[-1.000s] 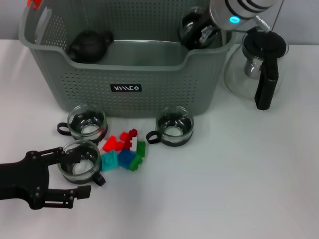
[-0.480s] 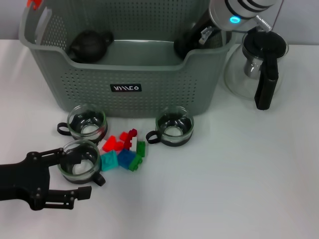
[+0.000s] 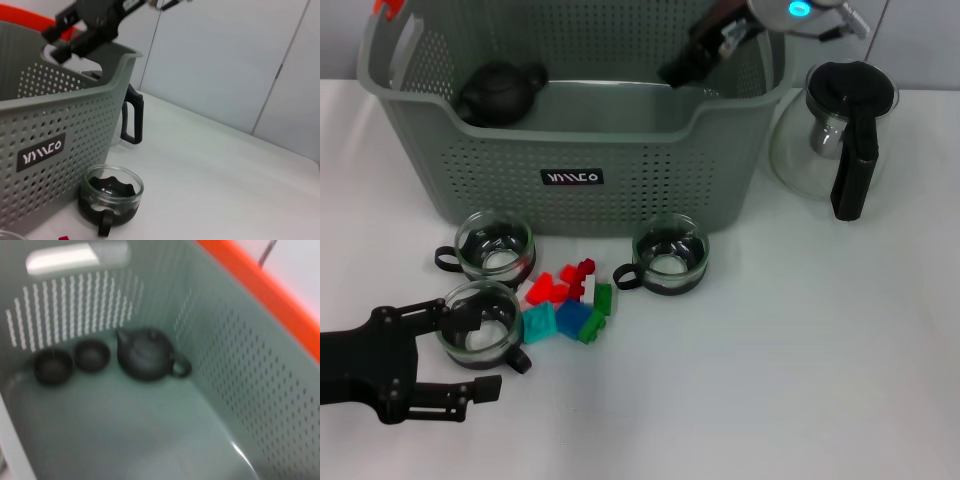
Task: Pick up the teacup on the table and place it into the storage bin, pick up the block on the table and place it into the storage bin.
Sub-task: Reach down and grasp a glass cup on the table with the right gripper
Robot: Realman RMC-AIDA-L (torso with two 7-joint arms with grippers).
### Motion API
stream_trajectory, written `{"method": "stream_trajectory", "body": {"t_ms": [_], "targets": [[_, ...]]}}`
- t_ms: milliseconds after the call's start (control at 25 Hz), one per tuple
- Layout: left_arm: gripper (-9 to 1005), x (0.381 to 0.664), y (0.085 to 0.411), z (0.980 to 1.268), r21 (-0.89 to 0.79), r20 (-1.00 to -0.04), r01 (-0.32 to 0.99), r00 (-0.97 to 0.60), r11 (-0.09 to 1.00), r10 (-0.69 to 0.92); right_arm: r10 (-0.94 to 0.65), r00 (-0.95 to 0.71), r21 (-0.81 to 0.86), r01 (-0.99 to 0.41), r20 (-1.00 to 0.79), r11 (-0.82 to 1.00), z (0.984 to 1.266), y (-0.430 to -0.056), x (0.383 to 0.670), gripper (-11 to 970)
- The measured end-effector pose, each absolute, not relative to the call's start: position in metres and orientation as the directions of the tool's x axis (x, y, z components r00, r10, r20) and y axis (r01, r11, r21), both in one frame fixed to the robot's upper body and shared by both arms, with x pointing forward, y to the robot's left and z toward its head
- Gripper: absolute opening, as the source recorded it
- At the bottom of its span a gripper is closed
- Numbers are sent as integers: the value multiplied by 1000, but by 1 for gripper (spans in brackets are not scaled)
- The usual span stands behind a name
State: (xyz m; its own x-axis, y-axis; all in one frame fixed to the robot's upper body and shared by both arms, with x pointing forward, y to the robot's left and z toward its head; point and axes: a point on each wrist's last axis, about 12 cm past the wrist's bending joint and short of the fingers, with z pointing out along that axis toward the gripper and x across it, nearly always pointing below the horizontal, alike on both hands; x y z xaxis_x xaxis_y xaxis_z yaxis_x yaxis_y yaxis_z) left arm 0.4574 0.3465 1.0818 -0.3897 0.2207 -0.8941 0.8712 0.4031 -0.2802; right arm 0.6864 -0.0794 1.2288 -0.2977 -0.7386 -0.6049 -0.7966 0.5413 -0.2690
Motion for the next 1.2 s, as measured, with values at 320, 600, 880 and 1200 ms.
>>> {"method": "stream_trajectory", "body": {"t_ms": [320, 600, 880, 1200], "targets": [[920, 455, 348, 1081, -282, -892, 868, -394, 409, 222, -607, -207, -148, -864, -767, 482, 1262, -96, 654, 663], [920, 455, 348, 1081, -281, -892, 868, -393, 408, 222, -630, -117, -87, -955, -768, 282, 1271, -114, 606, 702], [920, 455, 347, 1080, -284, -892, 868, -395, 408, 220, -762, -146, -6, -981, -631, 193, 1248, -110, 584, 738], [920, 453, 346, 1079, -287, -892, 867, -396, 407, 216, -888, -118, -53, -986, -444, 157, 1215, -84, 573, 731]]}}
